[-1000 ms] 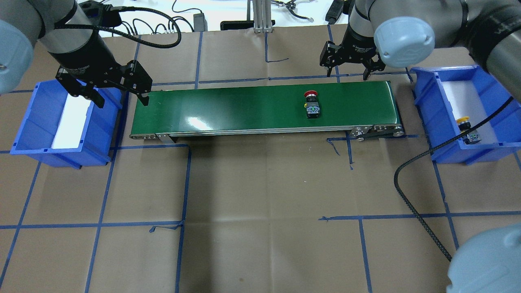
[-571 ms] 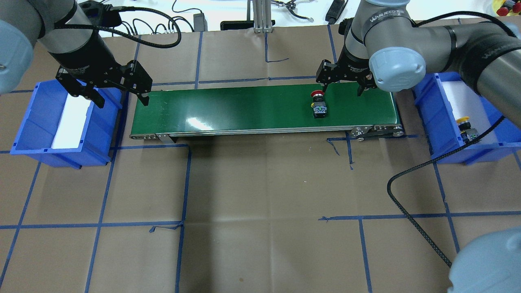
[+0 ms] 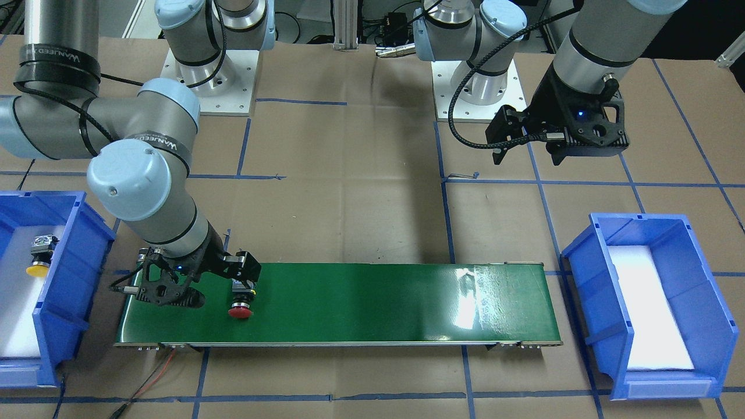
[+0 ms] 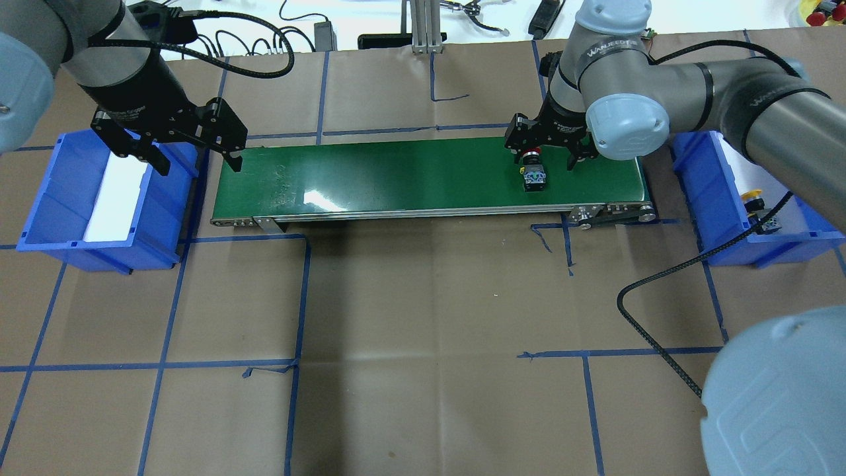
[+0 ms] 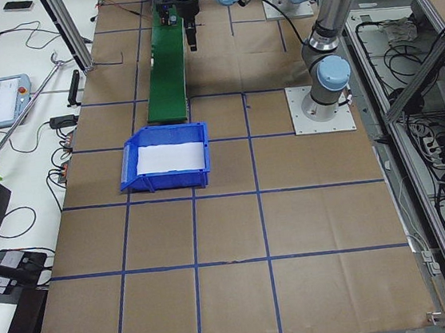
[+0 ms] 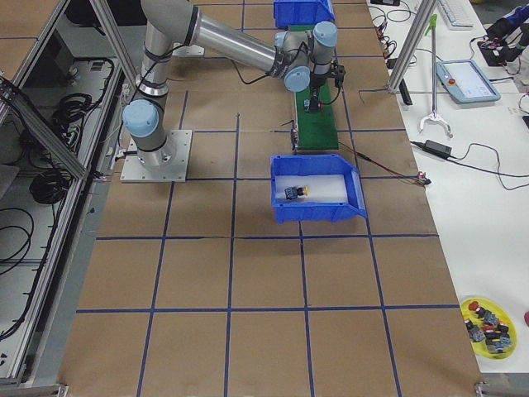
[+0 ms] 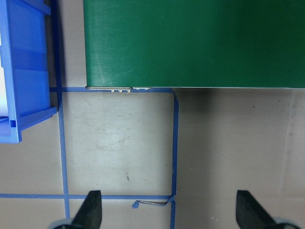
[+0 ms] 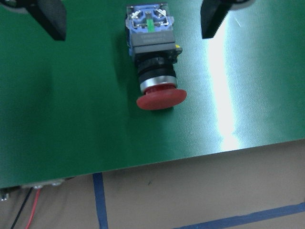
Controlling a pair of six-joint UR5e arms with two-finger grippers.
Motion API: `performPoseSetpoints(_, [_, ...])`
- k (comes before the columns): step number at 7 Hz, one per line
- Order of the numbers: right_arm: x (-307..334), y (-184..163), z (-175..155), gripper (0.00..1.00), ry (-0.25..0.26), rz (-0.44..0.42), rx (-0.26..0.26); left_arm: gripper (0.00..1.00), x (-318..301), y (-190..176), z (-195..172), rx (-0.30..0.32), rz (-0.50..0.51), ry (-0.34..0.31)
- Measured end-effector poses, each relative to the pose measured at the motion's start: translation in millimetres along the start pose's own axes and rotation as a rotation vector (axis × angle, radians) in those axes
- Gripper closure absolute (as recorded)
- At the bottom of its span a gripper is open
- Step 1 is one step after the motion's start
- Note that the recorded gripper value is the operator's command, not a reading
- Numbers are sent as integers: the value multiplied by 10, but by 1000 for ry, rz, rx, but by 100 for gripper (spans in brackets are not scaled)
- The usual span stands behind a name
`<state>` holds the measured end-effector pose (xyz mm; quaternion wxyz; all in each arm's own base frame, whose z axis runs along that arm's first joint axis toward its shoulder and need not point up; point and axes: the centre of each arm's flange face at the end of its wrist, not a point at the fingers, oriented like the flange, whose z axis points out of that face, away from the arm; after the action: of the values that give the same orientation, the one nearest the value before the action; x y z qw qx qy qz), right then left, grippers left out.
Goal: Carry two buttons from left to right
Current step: 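Lower the right gripper and grasp the red button, then carry the red button into the blue bin and release it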
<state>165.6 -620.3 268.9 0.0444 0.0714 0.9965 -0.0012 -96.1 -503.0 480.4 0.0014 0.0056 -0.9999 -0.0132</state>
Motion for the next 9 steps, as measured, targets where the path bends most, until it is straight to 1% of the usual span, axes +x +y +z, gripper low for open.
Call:
performPoseSetpoints(1, [5,-29,117,20,1,0,-9,0,3,0,1,0,1,0])
performPoseSetpoints(2, [19,-52,224,37,4,-6,-22,0,4,-1,0,0,1,0])
performPoseSetpoints(3, [38,-67,298,70,8,-23,-32,0,2,-2,-3,1,0,0])
performPoseSetpoints(4, [63,-76,324,93,16,-46,-37,0,0,-3,-4,1,0,0])
performPoseSetpoints(5, [97,-85,293,95,36,-68,-38,0,-1,-3,-5,1,0,0])
performPoseSetpoints(6, [157,-98,193,96,68,-78,-33,0,-1,-3,-5,1,0,0])
performPoseSetpoints(7, [266,-118,6,96,93,-90,-23,0,-1,-3,-5,1,0,0])
performPoseSetpoints(8, [447,-173,-267,96,104,-112,-10,0,-1,-3,-5,1,0,0])
performPoseSetpoints(9, [743,-293,-626,96,109,-130,8,0,-1,-4,-8,2,0,0])
